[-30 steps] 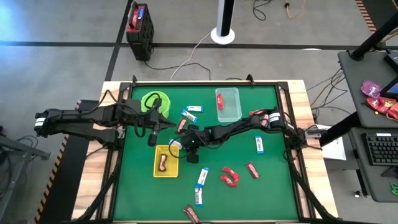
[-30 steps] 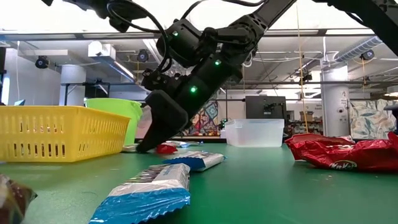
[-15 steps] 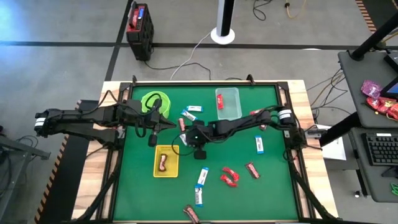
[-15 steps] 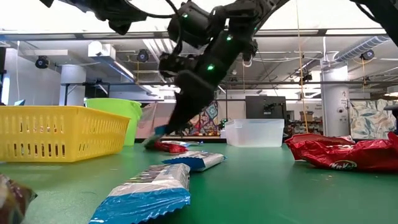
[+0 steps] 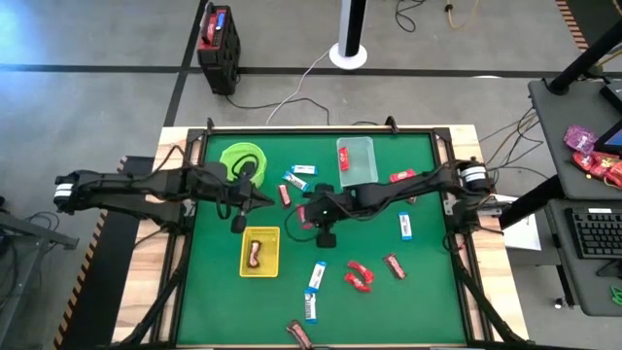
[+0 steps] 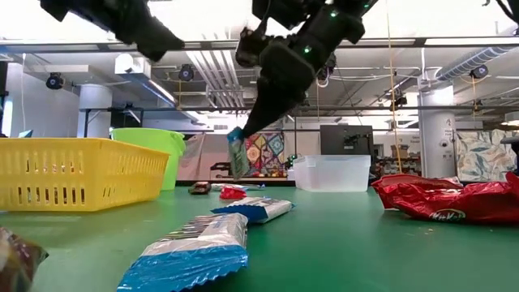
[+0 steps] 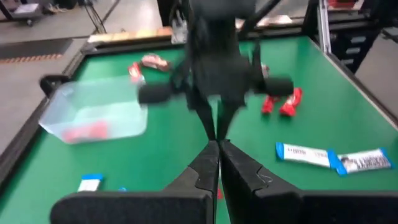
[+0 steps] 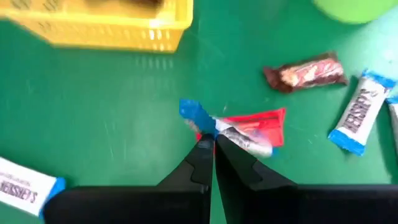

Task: Sort candy by brand, put in halloween buckets
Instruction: Put the white chocolate into the green bucket

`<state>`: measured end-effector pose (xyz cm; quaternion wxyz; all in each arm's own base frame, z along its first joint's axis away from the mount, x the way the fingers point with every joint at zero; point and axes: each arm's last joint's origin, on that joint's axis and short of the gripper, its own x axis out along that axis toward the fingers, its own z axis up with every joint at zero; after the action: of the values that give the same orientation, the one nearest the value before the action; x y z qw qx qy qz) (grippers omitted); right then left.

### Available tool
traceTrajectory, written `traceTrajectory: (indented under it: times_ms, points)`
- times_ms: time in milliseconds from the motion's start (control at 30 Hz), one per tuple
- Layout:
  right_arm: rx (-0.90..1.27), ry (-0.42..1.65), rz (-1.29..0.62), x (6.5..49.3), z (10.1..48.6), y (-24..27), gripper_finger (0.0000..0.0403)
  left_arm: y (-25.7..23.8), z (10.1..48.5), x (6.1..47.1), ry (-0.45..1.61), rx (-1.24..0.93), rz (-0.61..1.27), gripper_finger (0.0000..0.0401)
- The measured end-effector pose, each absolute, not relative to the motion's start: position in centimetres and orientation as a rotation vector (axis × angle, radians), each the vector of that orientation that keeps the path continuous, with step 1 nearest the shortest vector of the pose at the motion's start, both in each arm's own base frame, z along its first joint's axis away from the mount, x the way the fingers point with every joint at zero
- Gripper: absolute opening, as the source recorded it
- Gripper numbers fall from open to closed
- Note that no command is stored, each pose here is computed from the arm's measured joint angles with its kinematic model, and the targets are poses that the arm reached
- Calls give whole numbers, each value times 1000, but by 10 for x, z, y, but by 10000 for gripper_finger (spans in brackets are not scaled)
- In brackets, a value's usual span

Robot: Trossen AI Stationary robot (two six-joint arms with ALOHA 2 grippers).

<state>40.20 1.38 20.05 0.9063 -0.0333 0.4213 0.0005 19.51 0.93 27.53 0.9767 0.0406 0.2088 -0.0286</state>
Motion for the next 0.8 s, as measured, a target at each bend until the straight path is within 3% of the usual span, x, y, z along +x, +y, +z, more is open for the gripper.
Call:
traceTrajectory:
  times_ms: [367, 667, 800]
  points:
    - [-2, 788, -15, 393, 186, 16, 8, 2, 226, 194, 284, -11, -73, 0]
    - [7, 843, -34, 387, 169, 15, 8, 2, 231, 196, 272, -21, -73, 0]
    - [-117, 879, 18, 382, 163, 15, 9, 2, 236, 201, 271, -2, -75, 0]
